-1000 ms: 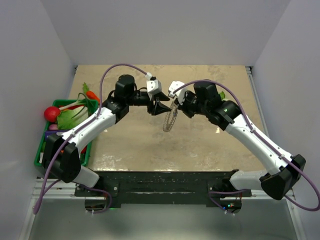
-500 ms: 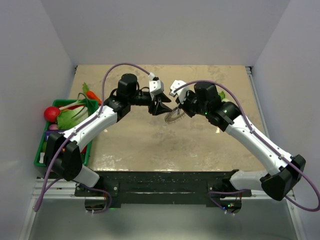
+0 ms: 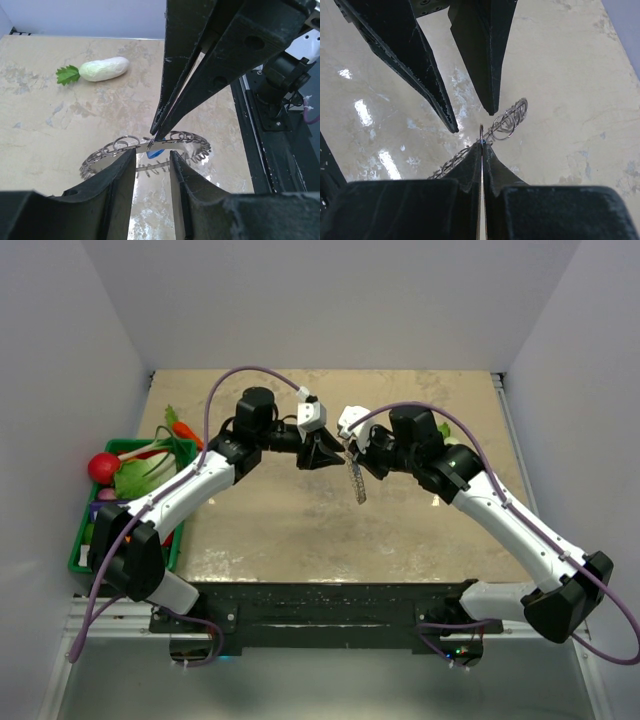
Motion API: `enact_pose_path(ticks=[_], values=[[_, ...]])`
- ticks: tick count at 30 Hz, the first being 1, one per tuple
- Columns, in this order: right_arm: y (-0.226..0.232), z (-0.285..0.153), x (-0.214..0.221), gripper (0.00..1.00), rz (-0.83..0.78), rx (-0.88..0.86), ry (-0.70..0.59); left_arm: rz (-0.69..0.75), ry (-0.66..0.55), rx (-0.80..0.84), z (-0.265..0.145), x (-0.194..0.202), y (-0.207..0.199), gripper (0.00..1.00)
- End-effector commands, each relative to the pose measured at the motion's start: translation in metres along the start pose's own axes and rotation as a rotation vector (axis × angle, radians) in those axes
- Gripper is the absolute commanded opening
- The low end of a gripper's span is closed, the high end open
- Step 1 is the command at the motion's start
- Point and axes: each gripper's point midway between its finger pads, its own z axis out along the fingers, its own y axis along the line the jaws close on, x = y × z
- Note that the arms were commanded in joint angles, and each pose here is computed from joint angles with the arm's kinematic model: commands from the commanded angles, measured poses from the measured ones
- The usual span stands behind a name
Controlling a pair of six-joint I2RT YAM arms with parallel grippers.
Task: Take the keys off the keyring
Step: Remove the key from the keyring.
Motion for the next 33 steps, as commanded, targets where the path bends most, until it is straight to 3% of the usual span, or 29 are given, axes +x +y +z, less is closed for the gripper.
enact_pose_path(ticks=[1, 12, 15, 20, 29, 33], values=[[0.003, -0.004, -0.020, 0.00, -0.029, -0.034, -0.073, 0.043, -0.055, 0.052, 0.004, -0.020, -0.007, 0.36], [0.007, -0.002, -0.020, 0.00, -0.022, -0.058, -0.074, 0.027, -0.043, 0.062, 0.012, -0.012, -0.009, 0.30], [0.007, -0.003, -0.020, 0.00, -0.022, -0.057, -0.075, 0.026, -0.043, 0.070, 0.013, -0.012, -0.011, 0.24], [0.005, -0.001, -0.018, 0.00, -0.022, -0.044, -0.069, 0.026, -0.044, 0.080, 0.013, -0.012, -0.014, 0.01], [0.005, -0.003, -0.021, 0.00, -0.026, -0.040, -0.077, 0.037, -0.045, 0.117, 0.014, -0.011, -0.022, 0.00], [0.001, -0.016, -0.024, 0.21, -0.066, -0.012, -0.100, 0.048, -0.053, 0.141, 0.010, -0.014, -0.030, 0.00]])
